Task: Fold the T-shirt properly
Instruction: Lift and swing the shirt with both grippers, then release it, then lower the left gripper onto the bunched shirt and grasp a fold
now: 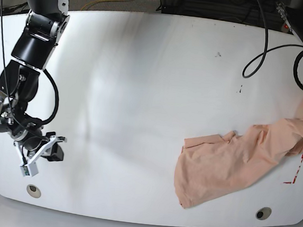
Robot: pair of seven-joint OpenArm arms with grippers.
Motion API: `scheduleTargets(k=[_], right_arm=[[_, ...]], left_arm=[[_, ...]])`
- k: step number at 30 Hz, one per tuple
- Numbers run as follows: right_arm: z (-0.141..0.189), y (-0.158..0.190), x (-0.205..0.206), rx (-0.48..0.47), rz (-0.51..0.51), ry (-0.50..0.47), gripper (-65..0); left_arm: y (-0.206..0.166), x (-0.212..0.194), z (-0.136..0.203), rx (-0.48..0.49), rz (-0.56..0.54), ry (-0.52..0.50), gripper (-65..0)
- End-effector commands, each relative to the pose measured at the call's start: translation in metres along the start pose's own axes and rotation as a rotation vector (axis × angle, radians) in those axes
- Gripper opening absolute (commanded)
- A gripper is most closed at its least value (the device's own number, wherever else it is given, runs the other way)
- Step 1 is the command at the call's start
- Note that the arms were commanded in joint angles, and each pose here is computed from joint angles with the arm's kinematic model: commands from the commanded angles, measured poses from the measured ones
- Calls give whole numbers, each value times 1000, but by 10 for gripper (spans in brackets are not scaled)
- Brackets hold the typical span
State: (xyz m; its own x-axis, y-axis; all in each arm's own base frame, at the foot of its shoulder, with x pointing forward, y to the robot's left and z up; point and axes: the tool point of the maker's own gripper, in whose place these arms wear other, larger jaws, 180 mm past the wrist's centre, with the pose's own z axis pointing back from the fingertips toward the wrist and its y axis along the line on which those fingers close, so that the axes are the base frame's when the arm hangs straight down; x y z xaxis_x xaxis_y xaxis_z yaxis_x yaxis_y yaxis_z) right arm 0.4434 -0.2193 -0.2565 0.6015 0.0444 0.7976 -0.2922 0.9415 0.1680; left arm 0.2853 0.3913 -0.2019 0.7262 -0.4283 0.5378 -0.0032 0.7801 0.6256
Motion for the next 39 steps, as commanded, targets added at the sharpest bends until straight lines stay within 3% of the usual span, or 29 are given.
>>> scheduleTargets(k=[1, 5, 7, 14, 17, 19, 23, 28, 34, 39], right_arm=[[-9, 13, 22, 48, -4, -57, -385], [-38, 41, 7, 127, -32, -29, -185], [-48, 55, 4, 158, -41, -31, -146], [-63, 87, 1, 221, -65, -41, -143], [-63, 87, 1, 221, -65, -40, -143], [-62, 86, 0, 220, -65, -38, -143], [-61, 84, 1, 215, -62, -39, -143], [-61, 83, -6, 213, -66, -27, -143], [-57, 79, -14, 200, -60, -21, -143], [-52, 81, -17, 196, -44, -33, -143]], left_arm=[[11, -3, 5, 31, -11, -5, -650], [2, -38, 6, 9, -7, 73, -650], [-3, -52, 8, -1, 12, 100, -650], [-27, -79, 9, -59, -5, 154, -619], [-41, -80, 7, -96, -41, 160, -506], [-52, -83, 7, -125, -67, 170, -371], [-68, -78, 5, -170, -104, 157, -206], [-117, -39, 0, -281, -167, 65, -214], [-161, 31, -7, -374, -86, -86, -212], [-194, 69, -22, -450, -47, -113, -211]])
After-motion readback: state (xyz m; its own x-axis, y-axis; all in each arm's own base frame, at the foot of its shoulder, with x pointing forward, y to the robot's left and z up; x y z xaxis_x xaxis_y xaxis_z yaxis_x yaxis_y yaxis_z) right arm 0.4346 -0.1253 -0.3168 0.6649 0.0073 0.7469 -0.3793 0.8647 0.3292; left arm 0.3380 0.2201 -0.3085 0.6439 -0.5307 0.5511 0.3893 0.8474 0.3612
